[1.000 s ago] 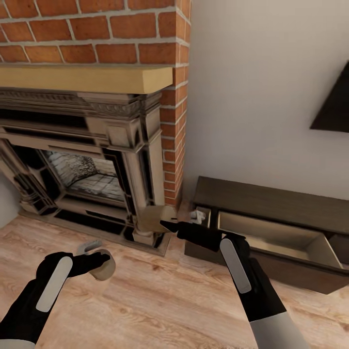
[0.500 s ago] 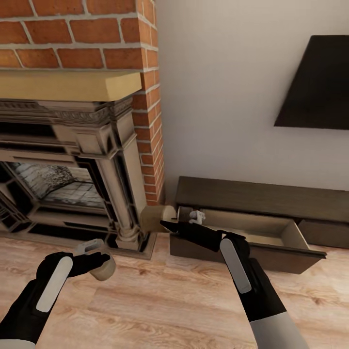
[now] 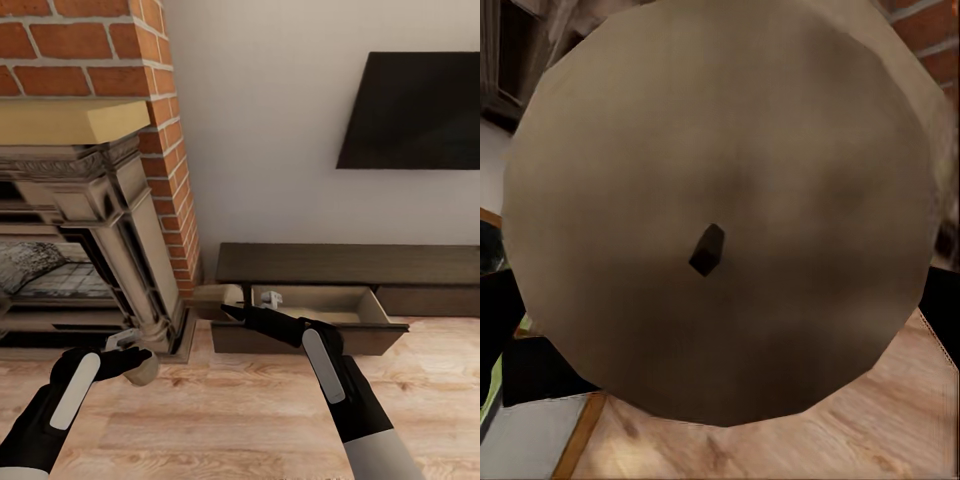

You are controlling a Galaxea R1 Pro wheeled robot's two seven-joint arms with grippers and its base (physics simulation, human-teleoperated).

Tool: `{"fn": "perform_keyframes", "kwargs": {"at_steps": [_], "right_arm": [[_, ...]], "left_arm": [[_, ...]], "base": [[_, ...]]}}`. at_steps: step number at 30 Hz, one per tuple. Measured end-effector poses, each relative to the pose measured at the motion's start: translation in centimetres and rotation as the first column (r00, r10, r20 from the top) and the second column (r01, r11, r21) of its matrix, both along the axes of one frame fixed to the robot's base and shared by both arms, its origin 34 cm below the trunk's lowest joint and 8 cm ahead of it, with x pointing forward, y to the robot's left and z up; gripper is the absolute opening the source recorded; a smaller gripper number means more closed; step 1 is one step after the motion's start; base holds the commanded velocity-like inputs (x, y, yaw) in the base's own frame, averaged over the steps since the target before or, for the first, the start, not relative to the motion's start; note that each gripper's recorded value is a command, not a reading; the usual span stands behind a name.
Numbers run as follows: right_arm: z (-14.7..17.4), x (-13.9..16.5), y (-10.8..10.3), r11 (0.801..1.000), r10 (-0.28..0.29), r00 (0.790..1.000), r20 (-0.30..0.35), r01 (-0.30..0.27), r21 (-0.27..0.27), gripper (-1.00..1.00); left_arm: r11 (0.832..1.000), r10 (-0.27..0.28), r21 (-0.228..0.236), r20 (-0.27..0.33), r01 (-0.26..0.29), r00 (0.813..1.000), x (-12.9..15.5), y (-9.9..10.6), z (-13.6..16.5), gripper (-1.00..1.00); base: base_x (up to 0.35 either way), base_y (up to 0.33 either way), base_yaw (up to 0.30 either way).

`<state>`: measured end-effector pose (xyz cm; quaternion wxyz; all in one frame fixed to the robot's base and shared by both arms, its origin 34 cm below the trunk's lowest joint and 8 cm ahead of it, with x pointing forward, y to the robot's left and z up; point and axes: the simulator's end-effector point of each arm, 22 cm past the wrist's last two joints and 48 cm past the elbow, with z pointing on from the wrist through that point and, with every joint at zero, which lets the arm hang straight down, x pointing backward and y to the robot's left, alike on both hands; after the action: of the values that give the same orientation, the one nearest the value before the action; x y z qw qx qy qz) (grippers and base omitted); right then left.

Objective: Place each of the two pumpkins and all three candles from the living room inside a cabinet in the living room (use any cabinet), then make sure every cabinet is closed, and position the cauldron so it is next to a table in the living room.

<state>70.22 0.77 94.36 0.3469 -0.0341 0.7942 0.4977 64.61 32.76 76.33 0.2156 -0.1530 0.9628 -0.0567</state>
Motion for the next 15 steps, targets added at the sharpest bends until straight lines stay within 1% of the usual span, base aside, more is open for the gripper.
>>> {"fn": "perform_keyframes", "kwargs": {"at_steps": [4, 9, 11, 15], "right_arm": [[0.0, -0.03, 0.01, 1.0, 0.0, 1.0, -0.001, 0.0, 0.0, -1.0], [-0.02, -0.02, -0.05, 1.0, -0.001, 1.0, 0.0, 0.001, -0.003, -1.0], [-0.03, 0.02, -0.05, 1.0, -0.003, 1.0, 0.0, 0.003, -0.005, -1.0], [-0.1, 0.05, -0.06, 1.0, -0.004, 1.0, 0.0, 0.004, -0.01, -1.0]], "left_arm": [[1.0, 0.0, 0.005, 0.0, 0.0, 1.0, -0.01, 0.08, 0.0, -1.0], [1.0, 0.0, 0.005, 0.001, 0.0, 1.0, -0.01, 0.09, 0.0, -1.0], [1.0, 0.001, 0.003, 0.001, -0.001, 1.0, -0.01, 0.06, -0.01, -1.0], [1.0, 0.001, 0.005, 0.001, -0.001, 1.0, -0.03, 0.11, -0.02, -1.0]], "base": [[0.08, -0.104, -0.281], [0.202, -0.193, -0.274], [0.244, -0.196, -0.139], [0.248, -0.213, -0.035]]}}
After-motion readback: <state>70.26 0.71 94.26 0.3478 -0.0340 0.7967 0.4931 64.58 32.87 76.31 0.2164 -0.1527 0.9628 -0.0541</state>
